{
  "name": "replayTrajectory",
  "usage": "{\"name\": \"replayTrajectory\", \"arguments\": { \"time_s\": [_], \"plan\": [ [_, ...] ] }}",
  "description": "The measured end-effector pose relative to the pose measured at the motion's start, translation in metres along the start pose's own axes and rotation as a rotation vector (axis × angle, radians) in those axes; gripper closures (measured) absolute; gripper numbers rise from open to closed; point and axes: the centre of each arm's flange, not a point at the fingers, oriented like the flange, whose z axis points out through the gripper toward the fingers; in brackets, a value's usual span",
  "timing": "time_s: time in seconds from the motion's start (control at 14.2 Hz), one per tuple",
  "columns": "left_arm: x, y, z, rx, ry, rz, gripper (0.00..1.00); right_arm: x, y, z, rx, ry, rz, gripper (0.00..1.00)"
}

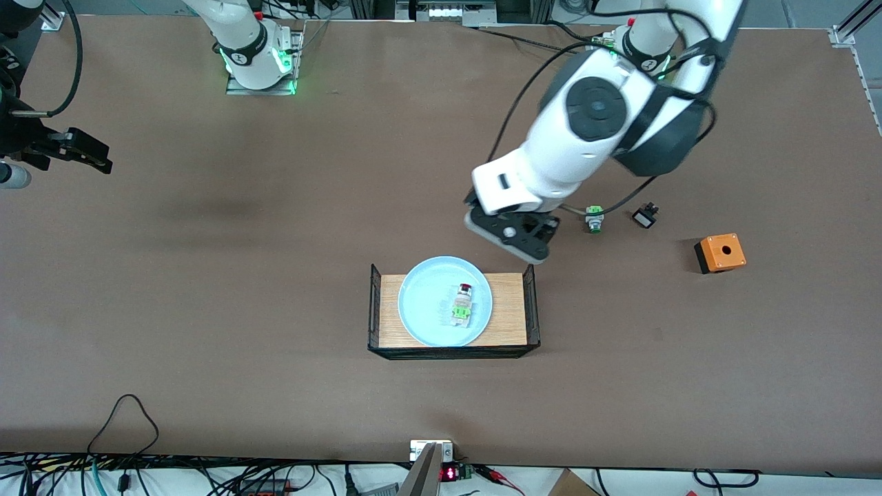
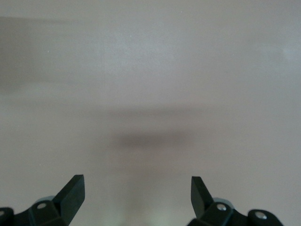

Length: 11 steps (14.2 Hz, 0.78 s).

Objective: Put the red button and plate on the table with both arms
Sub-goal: 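Reach the left gripper down to the green switch on the plate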

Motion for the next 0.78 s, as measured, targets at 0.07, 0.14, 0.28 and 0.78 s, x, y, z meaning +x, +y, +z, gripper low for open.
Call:
{"name": "replayTrajectory", "arguments": {
  "time_s": [0.07,0.14,0.28,0.78],
  "plan": [
    [0.009,0.014,0.013,0.019,0.016,-0.022,0.00,0.000,0.000,0.000,0.000,0.001,0.000,0.00],
    [0.016,0.028,0.028,0.047,0.029,-0.040,0.00,0.000,0.000,0.000,0.000,0.001,0.000,0.00],
    [0.022,0.054,0.058,0.104,0.052,-0.043,0.00,0.000,0.000,0.000,0.000,0.001,0.000,0.00],
    [0.040,0.044,0.111,0.188,0.151,-0.142,0.00,0.000,0.000,0.000,0.000,0.000,0.000,0.00]
  ]
}}
